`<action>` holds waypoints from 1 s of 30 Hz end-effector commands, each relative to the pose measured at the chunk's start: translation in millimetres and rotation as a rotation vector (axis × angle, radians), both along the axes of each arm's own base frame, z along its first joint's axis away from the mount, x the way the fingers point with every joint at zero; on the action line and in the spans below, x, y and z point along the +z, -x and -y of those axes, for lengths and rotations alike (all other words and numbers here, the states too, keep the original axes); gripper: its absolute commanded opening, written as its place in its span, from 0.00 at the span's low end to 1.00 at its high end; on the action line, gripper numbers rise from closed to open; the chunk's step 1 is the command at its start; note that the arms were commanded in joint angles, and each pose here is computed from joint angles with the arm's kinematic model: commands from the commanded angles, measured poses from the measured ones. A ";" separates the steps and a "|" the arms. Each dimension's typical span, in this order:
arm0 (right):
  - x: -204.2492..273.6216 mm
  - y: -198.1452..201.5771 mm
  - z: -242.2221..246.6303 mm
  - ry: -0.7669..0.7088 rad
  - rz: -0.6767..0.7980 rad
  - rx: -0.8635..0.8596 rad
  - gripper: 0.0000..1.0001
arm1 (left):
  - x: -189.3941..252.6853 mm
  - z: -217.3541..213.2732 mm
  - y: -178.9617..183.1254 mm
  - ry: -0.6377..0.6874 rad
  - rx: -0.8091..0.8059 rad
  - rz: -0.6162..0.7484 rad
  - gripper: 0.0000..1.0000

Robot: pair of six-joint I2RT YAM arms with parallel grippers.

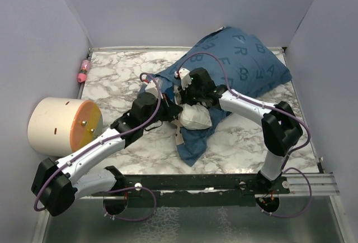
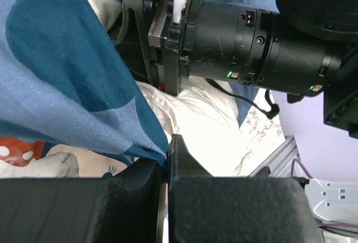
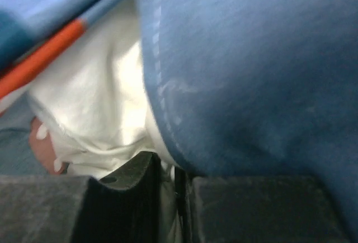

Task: Put the pillow into the pillowcase
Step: Stuff the pillow into the pillowcase.

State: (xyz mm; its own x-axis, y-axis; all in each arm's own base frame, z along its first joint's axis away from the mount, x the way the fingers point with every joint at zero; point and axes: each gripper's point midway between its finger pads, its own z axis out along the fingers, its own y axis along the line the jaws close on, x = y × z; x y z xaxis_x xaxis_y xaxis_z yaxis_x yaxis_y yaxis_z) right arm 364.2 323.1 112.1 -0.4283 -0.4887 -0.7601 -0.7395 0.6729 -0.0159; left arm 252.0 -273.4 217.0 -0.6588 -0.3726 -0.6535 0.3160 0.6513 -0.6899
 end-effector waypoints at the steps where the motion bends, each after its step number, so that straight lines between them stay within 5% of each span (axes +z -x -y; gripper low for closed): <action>1: -40.6 59.9 -5.8 -0.096 -0.254 0.230 0.26 | 115.5 14.5 27.7 0.242 -0.172 0.242 0.00; 5: 60.6 82.5 -16.1 -0.285 -0.117 0.359 0.59 | 32.9 -4.4 14.6 0.241 -0.122 0.085 0.00; 12: 184.6 124.3 1.5 -0.398 0.120 0.521 0.74 | -1.6 -29.5 13.7 0.242 -0.078 0.021 0.00; 16: 187.7 167.1 11.8 -0.399 0.141 0.663 0.82 | 4.3 -35.3 13.0 0.234 -0.072 0.035 0.00; 21: 116.0 191.7 2.3 -0.152 0.161 0.694 0.94 | 14.7 -34.5 14.2 0.243 -0.091 0.047 0.00; 26: 46.3 133.9 20.3 0.151 0.137 0.403 0.84 | 22.4 -37.4 18.6 0.239 -0.093 0.061 0.00; 30: 41.4 73.6 52.7 0.315 0.214 0.055 0.36 | 23.3 -43.2 27.3 0.236 -0.091 0.068 0.00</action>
State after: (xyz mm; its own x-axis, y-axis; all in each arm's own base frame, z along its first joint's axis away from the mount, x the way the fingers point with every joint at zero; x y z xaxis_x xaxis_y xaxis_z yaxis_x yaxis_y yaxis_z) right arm 218.3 323.7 152.4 -0.0859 -0.6729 -0.7348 -0.9593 0.2550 -0.1214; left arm 233.0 -228.5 186.7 -0.7189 -0.4434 -0.5353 0.2774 0.5232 -0.8058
